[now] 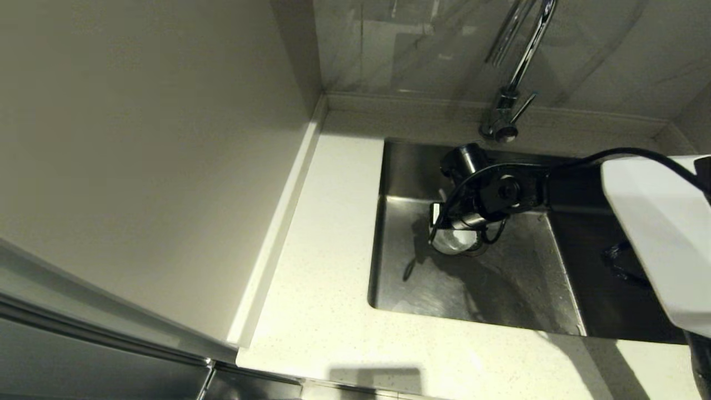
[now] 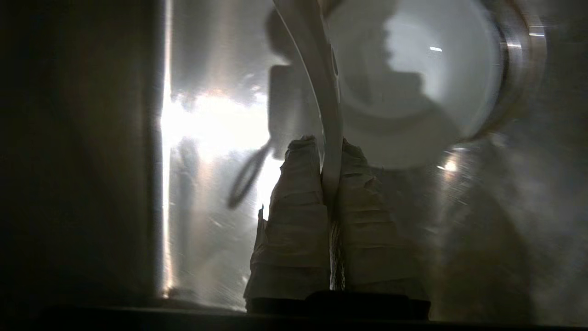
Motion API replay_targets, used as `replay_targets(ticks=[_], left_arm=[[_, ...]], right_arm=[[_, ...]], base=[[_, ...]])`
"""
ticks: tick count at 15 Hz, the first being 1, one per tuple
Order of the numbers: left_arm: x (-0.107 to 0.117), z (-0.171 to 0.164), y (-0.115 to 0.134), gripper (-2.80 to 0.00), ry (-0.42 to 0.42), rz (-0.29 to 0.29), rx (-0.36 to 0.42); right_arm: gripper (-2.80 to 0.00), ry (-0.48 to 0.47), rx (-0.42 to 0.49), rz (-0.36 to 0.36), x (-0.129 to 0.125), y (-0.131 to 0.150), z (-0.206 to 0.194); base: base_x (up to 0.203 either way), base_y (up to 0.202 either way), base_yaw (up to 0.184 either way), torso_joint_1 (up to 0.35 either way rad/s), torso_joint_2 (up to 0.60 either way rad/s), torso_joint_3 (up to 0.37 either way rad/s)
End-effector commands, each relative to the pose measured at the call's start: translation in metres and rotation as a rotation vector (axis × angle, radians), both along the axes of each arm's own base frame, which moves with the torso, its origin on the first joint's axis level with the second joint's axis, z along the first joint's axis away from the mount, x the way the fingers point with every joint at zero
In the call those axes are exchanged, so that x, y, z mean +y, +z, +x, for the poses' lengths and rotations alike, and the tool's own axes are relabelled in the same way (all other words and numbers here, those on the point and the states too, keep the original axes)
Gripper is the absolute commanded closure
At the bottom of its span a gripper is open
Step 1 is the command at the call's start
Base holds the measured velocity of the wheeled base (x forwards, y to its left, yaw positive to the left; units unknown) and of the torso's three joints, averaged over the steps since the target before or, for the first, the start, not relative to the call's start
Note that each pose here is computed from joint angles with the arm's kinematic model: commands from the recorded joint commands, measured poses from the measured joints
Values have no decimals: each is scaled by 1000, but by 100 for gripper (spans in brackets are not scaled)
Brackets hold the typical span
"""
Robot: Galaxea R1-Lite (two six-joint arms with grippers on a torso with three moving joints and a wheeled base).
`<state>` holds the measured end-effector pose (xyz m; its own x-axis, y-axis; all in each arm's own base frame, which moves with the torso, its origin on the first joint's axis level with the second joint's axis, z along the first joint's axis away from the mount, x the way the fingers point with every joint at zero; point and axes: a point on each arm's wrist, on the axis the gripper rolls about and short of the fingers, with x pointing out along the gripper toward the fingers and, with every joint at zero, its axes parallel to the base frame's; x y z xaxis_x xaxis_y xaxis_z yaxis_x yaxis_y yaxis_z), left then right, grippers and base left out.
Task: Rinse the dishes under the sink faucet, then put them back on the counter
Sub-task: Put a spoon into the sink
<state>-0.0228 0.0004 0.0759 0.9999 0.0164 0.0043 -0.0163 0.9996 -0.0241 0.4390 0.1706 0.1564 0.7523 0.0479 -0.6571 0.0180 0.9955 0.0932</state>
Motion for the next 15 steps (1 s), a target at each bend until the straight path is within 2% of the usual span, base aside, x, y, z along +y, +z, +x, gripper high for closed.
replay_targets(ticks=[1, 4, 6, 9, 13, 15], left_arm=[[0, 0, 0, 0, 0, -1, -4], [0, 0, 0, 0, 0, -1, -3], [0, 0, 0, 0, 0, -1, -3], [0, 0, 0, 0, 0, -1, -3], [0, 0, 0, 0, 0, -1, -3], [0, 0, 0, 0, 0, -1, -3]], right_arm=[[0, 26, 0, 28, 10, -30, 17], [0, 25, -70, 59, 11, -34, 27], [0, 14, -74, 56, 6, -40, 32], [0, -14, -131, 64, -8, -39, 43], [0, -14, -140, 41, -16, -42, 48], [0, -5, -178, 29, -18, -44, 53]], base=[[0, 0, 0, 0, 0, 0], [0, 0, 0, 0, 0, 0], [0, 0, 0, 0, 0, 0], [0, 0, 0, 0, 0, 0], [0, 0, 0, 0, 0, 0], [0, 0, 0, 0, 0, 0]])
